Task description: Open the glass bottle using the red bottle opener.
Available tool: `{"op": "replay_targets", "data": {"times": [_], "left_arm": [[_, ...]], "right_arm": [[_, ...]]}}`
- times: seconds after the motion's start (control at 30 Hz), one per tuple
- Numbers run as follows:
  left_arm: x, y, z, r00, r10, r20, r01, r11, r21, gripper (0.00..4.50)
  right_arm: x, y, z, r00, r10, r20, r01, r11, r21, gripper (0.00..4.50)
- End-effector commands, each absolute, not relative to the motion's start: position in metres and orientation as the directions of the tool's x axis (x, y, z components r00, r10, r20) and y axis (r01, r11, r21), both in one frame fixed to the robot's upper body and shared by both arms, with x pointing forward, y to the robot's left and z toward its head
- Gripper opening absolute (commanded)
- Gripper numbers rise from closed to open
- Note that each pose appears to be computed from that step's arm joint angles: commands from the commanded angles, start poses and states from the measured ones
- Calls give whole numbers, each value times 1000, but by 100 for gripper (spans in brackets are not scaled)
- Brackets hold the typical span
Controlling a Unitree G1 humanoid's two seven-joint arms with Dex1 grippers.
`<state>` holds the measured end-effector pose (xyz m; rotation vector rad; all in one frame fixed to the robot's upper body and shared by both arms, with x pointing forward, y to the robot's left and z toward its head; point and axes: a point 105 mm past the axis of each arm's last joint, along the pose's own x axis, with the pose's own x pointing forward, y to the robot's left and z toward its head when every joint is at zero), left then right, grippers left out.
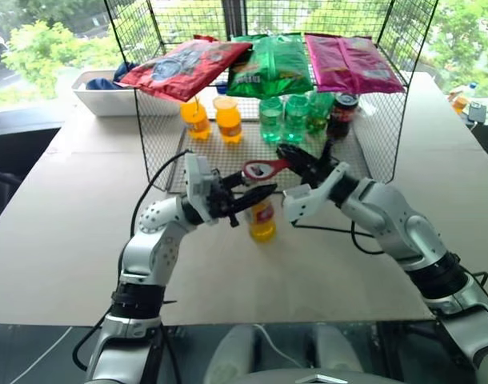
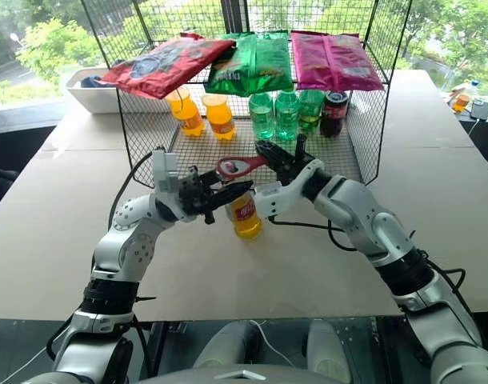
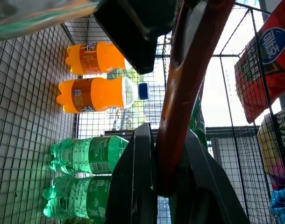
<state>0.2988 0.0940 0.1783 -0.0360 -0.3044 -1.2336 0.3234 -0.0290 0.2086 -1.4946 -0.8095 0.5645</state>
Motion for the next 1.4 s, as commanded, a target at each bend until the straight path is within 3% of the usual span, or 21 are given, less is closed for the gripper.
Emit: {"op": "replay_targets", "data": {"times": [0.03, 0.33, 0.8, 1.17, 1.4], "left_arm": [[302, 89, 146, 316, -938, 143, 944, 326, 54, 171], [303, 89, 146, 311, -939, 144, 946, 321, 51, 171], [301, 88, 143, 306, -942, 138, 948, 314, 46, 171], [302, 89, 143, 310, -941, 135, 947, 319, 48, 171], [303, 90, 143, 313, -940, 135, 945, 322, 50, 171]], "right_arm": [[313, -25, 252, 585, 771, 250, 297, 82, -951, 0], [311, -25, 262, 568, 767, 299, 334, 117, -935, 0], [300, -36, 298, 486, 732, 477, 522, 194, -831, 0], [296, -39, 310, 442, 707, 552, 584, 241, -776, 0], [299, -42, 308, 460, 687, 562, 558, 269, -785, 0]]}}
